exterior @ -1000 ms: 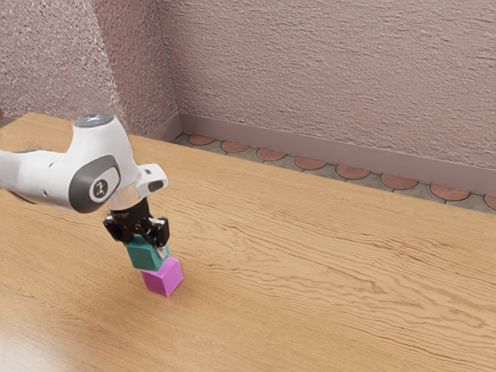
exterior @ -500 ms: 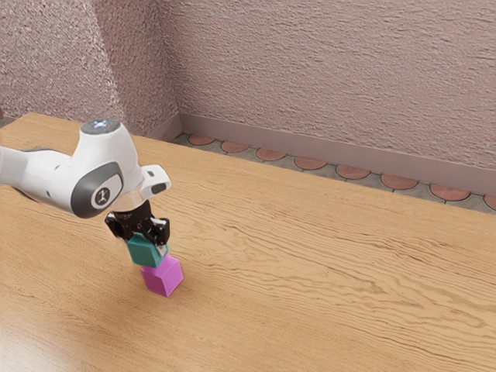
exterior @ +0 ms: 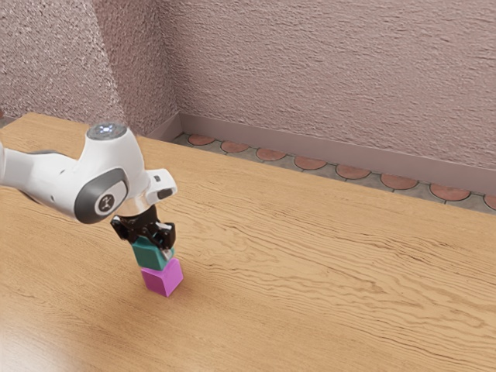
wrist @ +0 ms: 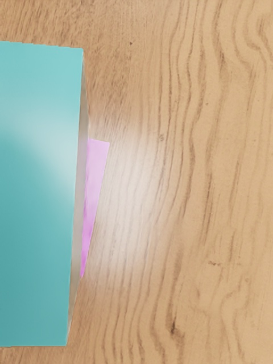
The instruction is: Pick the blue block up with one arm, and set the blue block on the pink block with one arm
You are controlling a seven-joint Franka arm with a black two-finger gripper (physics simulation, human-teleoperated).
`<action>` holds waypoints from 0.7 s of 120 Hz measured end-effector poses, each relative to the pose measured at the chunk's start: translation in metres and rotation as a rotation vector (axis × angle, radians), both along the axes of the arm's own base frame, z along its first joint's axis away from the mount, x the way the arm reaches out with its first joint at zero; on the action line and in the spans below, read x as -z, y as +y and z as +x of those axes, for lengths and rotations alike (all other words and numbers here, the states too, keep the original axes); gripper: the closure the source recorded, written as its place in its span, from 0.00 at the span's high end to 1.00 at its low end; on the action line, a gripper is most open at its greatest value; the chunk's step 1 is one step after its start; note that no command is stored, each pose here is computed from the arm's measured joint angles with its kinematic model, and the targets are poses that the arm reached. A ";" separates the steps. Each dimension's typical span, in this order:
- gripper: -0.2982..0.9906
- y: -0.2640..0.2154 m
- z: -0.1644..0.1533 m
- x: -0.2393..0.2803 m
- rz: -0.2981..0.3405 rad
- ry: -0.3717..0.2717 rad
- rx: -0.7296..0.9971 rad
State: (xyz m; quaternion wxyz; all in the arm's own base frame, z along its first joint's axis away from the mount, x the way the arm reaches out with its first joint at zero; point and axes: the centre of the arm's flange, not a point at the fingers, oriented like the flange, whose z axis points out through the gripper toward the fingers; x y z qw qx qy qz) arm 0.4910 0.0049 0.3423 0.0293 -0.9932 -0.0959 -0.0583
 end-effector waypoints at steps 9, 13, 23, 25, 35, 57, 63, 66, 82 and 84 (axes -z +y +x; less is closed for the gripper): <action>0.52 0.000 -0.004 0.004 0.000 0.009 0.002; 0.55 0.001 -0.004 0.005 0.000 0.011 0.003; 0.59 0.001 -0.005 0.001 0.001 0.007 0.009; 0.61 0.001 -0.005 0.001 0.001 0.006 0.010; 0.66 0.001 -0.005 -0.001 0.002 0.004 0.016; 0.72 0.000 -0.002 -0.134 0.078 -0.200 0.018; 0.73 0.006 0.023 -0.205 0.074 -0.280 0.007; 0.74 0.007 0.039 -0.243 0.065 -0.302 0.004; 0.75 0.008 0.055 -0.317 0.048 -0.248 0.011; 0.75 0.007 0.054 -0.318 0.049 -0.237 0.017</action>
